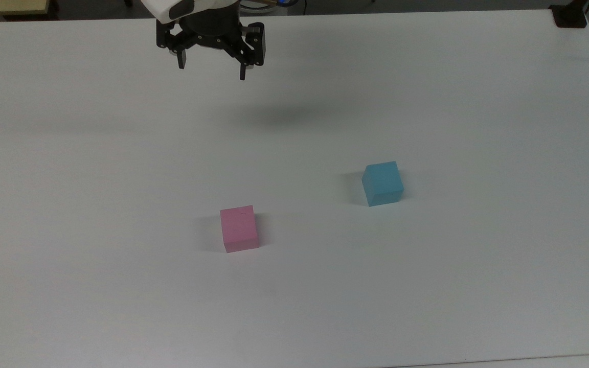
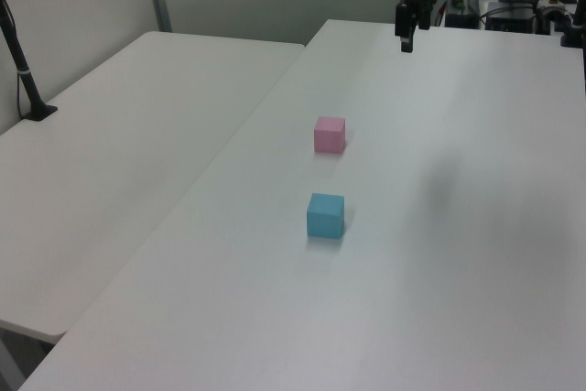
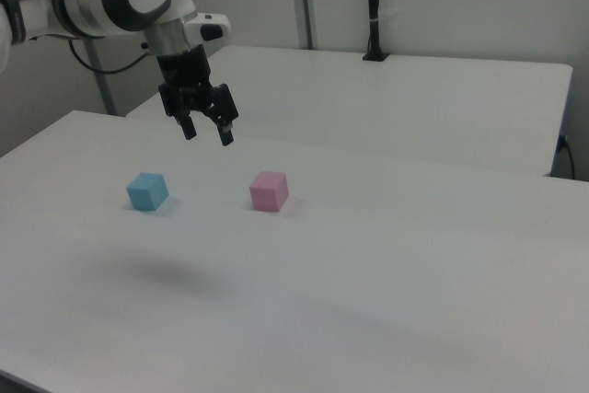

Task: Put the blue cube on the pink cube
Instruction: 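Move the gripper down over the light-blue cube and close on it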

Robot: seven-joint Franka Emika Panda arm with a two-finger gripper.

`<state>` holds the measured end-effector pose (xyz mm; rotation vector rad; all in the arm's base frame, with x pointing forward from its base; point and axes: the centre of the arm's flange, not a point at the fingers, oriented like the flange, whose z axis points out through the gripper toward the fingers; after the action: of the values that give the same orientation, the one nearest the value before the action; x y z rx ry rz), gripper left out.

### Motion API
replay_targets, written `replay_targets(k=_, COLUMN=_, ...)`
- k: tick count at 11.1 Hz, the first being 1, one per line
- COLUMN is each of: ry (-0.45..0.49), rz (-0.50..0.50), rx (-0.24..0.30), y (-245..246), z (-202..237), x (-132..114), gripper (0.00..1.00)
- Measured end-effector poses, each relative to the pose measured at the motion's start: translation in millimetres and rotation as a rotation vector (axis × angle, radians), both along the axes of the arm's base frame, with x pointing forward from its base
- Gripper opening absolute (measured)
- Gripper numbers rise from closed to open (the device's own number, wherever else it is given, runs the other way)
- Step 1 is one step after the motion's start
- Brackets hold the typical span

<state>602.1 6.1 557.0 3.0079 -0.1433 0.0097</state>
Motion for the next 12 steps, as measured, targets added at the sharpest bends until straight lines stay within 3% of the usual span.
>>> replay_targets(k=5, ry=0.011, rz=0.024, rx=0.031, y=-5.7, z=-3.2, x=-0.3, gripper=1.00)
replay_targets(k=8, ry=0.020, rz=0.100, rx=0.042, y=-7.5, z=-3.3, x=-0.3, gripper=1.00)
replay_targets(k=12, ry=0.071, rz=0.195, rx=0.123, y=26.0, z=-36.9, x=10.1, gripper=1.00)
